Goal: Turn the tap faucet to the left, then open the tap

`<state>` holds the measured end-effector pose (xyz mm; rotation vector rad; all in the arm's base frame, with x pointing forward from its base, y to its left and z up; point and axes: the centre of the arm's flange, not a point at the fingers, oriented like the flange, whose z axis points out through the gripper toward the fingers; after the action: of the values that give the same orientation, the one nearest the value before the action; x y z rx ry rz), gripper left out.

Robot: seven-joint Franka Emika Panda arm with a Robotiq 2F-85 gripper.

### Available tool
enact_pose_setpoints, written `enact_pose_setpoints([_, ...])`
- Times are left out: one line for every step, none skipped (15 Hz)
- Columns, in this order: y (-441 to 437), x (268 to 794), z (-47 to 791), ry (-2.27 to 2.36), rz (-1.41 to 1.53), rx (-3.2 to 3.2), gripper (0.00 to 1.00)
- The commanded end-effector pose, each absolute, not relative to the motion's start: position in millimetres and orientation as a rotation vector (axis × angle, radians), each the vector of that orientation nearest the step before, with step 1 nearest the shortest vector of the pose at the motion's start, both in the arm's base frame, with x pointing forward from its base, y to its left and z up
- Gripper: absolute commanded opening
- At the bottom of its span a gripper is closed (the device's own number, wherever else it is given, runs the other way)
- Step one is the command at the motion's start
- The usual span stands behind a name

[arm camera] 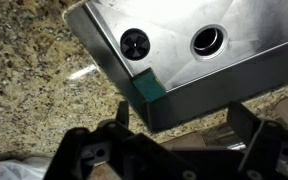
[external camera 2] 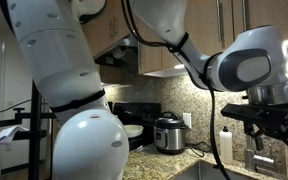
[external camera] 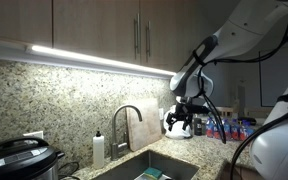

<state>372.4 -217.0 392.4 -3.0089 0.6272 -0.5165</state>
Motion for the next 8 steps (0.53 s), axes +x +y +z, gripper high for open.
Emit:
enact_pose_setpoints([-217, 373, 392, 0.627, -0.515, -3.010, 1.00])
enact_pose_setpoints([-217, 373, 392, 0.628, -0.514, -3.010, 1.00])
enact_pose_setpoints([-221, 370, 394, 0.716, -0.513, -3.029, 1.00])
enact_pose_setpoints([-227, 369, 398, 0.687, -0.534, -3.050, 1.00])
enact_pose_setpoints([-237, 372, 407, 0.711, -0.541, -3.104, 1.00])
enact_pose_setpoints([-249, 376, 416, 0.731, -0.543, -3.145, 1.00])
enact_pose_setpoints([-268, 384, 427, 0.732, -0.532, -3.201, 1.00])
enact_pose_setpoints([-286, 392, 438, 0.701, -0.542, -3.241, 1.00])
